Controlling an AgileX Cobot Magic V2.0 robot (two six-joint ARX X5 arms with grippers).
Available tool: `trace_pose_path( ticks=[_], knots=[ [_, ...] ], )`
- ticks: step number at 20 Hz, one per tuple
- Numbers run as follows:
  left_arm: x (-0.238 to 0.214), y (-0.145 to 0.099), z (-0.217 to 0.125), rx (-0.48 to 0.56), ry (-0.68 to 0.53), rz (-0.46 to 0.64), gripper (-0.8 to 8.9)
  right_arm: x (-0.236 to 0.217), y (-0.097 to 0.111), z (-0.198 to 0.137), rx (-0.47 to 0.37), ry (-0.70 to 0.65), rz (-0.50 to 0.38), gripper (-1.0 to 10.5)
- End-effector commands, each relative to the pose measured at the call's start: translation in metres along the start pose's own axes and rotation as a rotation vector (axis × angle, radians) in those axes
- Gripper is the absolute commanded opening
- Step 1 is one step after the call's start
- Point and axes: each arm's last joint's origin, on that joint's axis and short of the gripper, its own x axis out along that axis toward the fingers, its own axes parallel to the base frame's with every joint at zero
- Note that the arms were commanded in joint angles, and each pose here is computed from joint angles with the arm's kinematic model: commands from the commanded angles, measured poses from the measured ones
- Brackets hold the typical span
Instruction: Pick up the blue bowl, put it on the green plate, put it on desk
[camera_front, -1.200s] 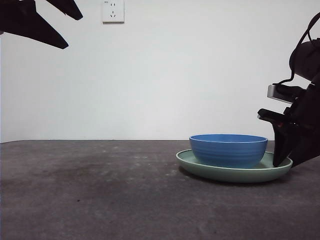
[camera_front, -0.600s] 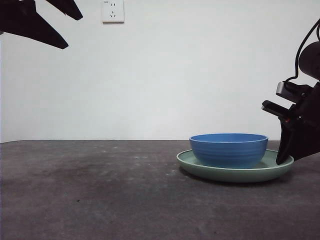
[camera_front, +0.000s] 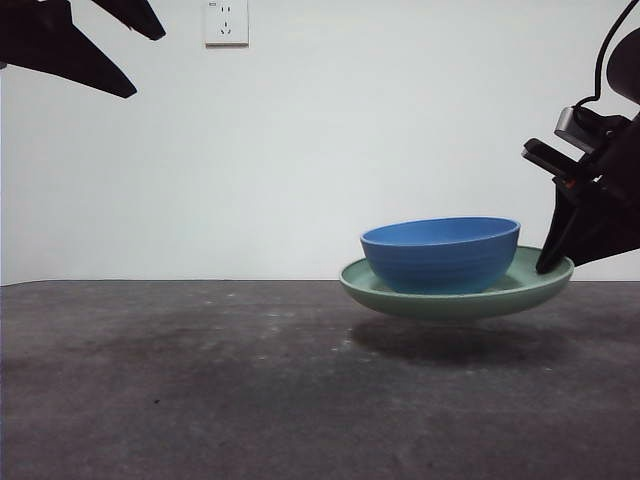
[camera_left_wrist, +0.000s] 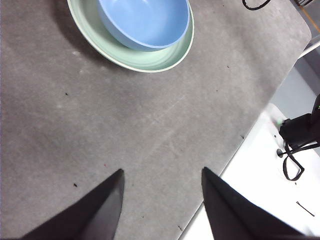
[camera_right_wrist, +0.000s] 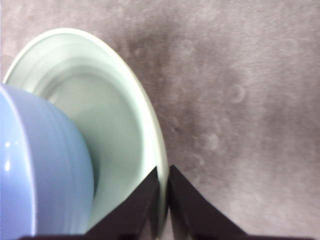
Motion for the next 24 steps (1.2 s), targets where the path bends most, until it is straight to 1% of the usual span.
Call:
trace_pose_path(
  ticks=[1, 3, 8, 12, 14, 18, 24],
  knots=[
    [0.000, -0.002, 0.003, 0.021, -0.010, -0.014, 2.49, 0.003, 0.010, 0.003, 0.012, -0.014, 0.042, 0.1],
    [0.000, -0.002, 0.003, 0.021, -0.010, -0.014, 2.49, 0.007, 0.018, 0.001, 0.002, -0.008, 0.060, 0.1],
    [0.000, -0.002, 0.003, 0.021, -0.011, -0.014, 2.49, 0.018, 0.045, -0.005, -0.033, -0.002, 0.110, 0.1],
    [0.000, -0.002, 0.003, 0.021, -0.011, -0.014, 2.49, 0.027, 0.067, -0.010, -0.065, -0.025, 0.123, 0.1],
    [0.000, -0.002, 0.003, 0.021, -0.010, -0.014, 2.49, 0.033, 0.077, -0.013, -0.069, -0.028, 0.147, 0.1],
    [0.000, -0.002, 0.003, 0.020, -0.010, -0.014, 2.49, 0.055, 0.080, -0.019, -0.048, -0.005, 0.148, 0.1],
    [0.000, -0.002, 0.003, 0.020, -0.009, -0.014, 2.49, 0.093, 0.070, -0.029, 0.001, 0.033, 0.144, 0.1]
  ],
)
